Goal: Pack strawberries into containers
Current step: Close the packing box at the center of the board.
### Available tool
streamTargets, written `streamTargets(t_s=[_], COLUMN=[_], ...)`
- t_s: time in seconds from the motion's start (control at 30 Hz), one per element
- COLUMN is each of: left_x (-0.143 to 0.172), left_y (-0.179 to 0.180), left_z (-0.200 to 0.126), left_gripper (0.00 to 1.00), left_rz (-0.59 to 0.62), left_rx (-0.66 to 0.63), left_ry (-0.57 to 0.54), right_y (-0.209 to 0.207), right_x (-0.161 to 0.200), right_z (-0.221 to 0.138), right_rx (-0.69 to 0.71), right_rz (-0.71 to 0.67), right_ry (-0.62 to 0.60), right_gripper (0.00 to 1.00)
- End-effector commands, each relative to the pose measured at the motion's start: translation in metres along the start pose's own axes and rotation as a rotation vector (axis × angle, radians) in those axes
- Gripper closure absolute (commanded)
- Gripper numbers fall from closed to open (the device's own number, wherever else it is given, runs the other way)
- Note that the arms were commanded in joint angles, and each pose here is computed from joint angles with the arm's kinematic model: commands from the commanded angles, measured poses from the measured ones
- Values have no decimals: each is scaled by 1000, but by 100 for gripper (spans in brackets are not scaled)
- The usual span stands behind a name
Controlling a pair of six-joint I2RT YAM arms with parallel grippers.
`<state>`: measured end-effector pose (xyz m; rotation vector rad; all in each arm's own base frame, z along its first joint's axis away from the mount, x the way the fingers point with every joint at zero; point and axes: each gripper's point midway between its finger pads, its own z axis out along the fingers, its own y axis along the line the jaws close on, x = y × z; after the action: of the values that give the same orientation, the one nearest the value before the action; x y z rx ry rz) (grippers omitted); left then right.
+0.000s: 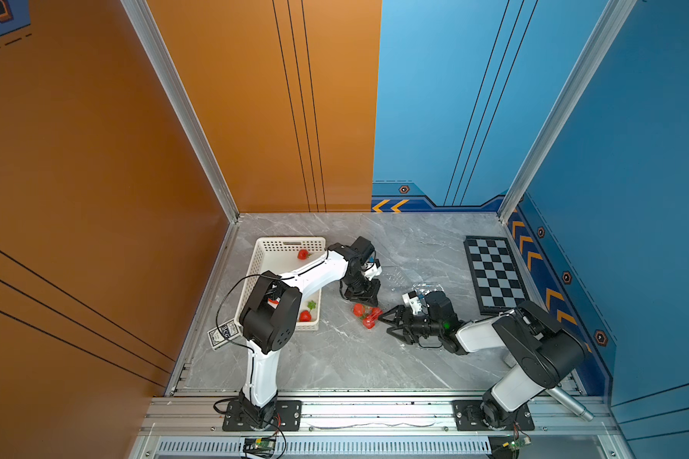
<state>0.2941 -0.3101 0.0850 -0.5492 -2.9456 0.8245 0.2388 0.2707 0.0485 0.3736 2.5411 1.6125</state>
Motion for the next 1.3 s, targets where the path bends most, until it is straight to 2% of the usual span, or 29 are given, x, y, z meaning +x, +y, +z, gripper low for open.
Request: streamTargets(t_s=[0.0,0.47,0.7,1.0,1.17,1.27], left_x=[10,24,27,27,27,28], left_y=[7,12,13,12,13,13], left_z=[11,17,19,15,18,18], left_gripper=[88,92,92,93,93,93], left_rz=[-7,-5,-2,1,-7,-7], left_rx=[-31,-64,-71,-70,-53,-52], left_ry=[42,68,75,66,59,60], right_y=[-36,-33,-37,-30,-31,-27], right_x=[6,-8,-15,-18,-18,-18], right_z=[-1,4,4,7,9,11], right_rx=[125,124,156,156,155,144], right_rz=[110,133,130,113,112,105], right_ry=[3,-52,-79,-73,-74,-72], right_gripper=[20,24,35,39,49,51])
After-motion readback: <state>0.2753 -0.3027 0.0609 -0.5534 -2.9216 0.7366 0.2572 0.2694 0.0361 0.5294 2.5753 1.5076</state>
